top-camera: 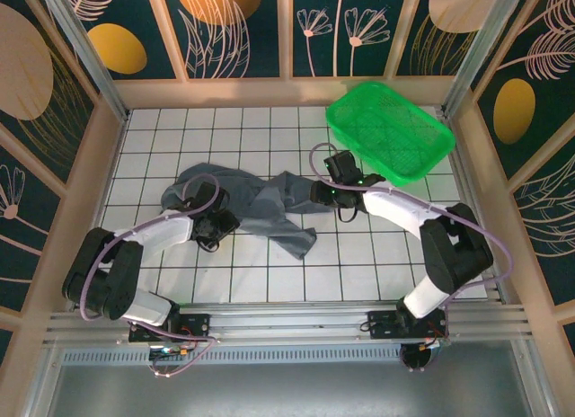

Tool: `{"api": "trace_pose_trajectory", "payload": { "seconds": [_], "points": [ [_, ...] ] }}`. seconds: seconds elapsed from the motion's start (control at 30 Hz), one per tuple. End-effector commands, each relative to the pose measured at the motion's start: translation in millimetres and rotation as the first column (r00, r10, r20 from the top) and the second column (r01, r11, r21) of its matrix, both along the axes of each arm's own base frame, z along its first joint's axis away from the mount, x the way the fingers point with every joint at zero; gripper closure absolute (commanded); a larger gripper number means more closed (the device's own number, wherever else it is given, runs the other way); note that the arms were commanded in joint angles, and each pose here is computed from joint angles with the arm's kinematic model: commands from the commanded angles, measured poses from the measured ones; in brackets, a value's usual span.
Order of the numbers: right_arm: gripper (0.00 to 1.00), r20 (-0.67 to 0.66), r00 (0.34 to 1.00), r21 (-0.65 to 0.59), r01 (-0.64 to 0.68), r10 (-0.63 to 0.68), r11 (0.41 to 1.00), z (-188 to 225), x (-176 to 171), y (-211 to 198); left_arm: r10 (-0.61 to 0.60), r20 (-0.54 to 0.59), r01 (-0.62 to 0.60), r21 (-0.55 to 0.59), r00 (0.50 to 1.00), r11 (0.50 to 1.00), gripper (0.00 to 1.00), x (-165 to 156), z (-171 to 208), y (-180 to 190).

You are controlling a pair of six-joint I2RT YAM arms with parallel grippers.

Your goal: Fold and stack the t-shirts

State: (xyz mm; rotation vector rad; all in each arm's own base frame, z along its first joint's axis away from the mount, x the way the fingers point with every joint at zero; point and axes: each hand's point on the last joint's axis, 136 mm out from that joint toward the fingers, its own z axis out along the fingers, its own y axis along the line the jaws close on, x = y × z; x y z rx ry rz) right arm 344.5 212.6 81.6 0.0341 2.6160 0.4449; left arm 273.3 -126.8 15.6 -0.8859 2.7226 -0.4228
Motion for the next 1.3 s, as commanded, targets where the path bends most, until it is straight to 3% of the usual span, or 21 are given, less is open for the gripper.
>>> {"api": "trace_pose_trajectory", "payload": {
  "seconds": [0.0, 0.07, 0.17, 0.2, 0.23, 0.37, 0.4, 0.67, 0.93, 1.1, 1.27],
  "points": [
    [0.45, -0.037, 0.997, -0.031, 0.061, -0.062, 0.998, -17, 14, -16, 0.065, 0.065, -0.069, 0.05, 0.996, 0.996, 0.49, 28, -6, 14],
    [0.45, -0.076, 0.994, -0.048, 0.071, -0.075, 0.996, -31, 17, -18, 0.09, 0.077, -0.094, 0.052, 0.993, 0.994, 0.6, 35, -8, 23],
    [0.45, -0.135, 0.987, -0.083, 0.082, -0.093, 0.993, -51, 18, -19, 0.111, 0.088, -0.116, 0.062, 0.99, 0.991, 0.94, 43, -7, 37],
    [0.46, -0.155, 0.983, -0.092, 0.086, -0.099, 0.992, -59, 18, -19, 0.115, 0.095, -0.122, 0.068, 0.989, 0.99, 1.0, 45, -4, 41],
    [0.51, -0.167, 0.98, -0.097, 0.09, -0.105, 0.991, -65, 18, -19, 0.116, 0.104, -0.124, 0.073, 0.988, 0.99, 1.0, 46, 0, 44],
    [0.96, -0.164, 0.973, -0.15, 0.138, -0.162, 0.979, -72, 25, -28, 0.138, 0.15, -0.155, 0.106, 0.979, 0.982, 1.0, 43, 24, 63],
    [1.0, -0.134, 0.973, -0.167, 0.164, -0.187, 0.972, -65, 28, -34, 0.147, 0.169, -0.167, 0.113, 0.975, 0.98, 1.0, 42, 33, 70],
    [1.0, 0.12, 0.965, -0.119, 0.248, -0.234, 0.961, 27, 58, -59, 0.198, 0.289, -0.245, 0.136, 0.937, 0.96, 1.0, 37, 102, 118],
    [1.0, 0.256, 0.944, -0.062, 0.23, -0.207, 0.971, 91, 67, -59, 0.265, 0.394, -0.312, 0.058, 0.88, 0.948, 1.0, 46, 152, 123],
    [1.0, 0.373, 0.908, -0.006, 0.207, -0.19, 0.978, 146, 77, -54, 0.291, 0.528, -0.318, -0.042, 0.798, 0.947, 1.0, 66, 212, 118],
    [1.0, 0.557, 0.809, 0.082, 0.175, -0.191, 0.981, 236, 87, -51, 0.314, 0.698, -0.308, -0.14, 0.644, 0.941, 1.0, 78, 304, 118]
  ]
}}
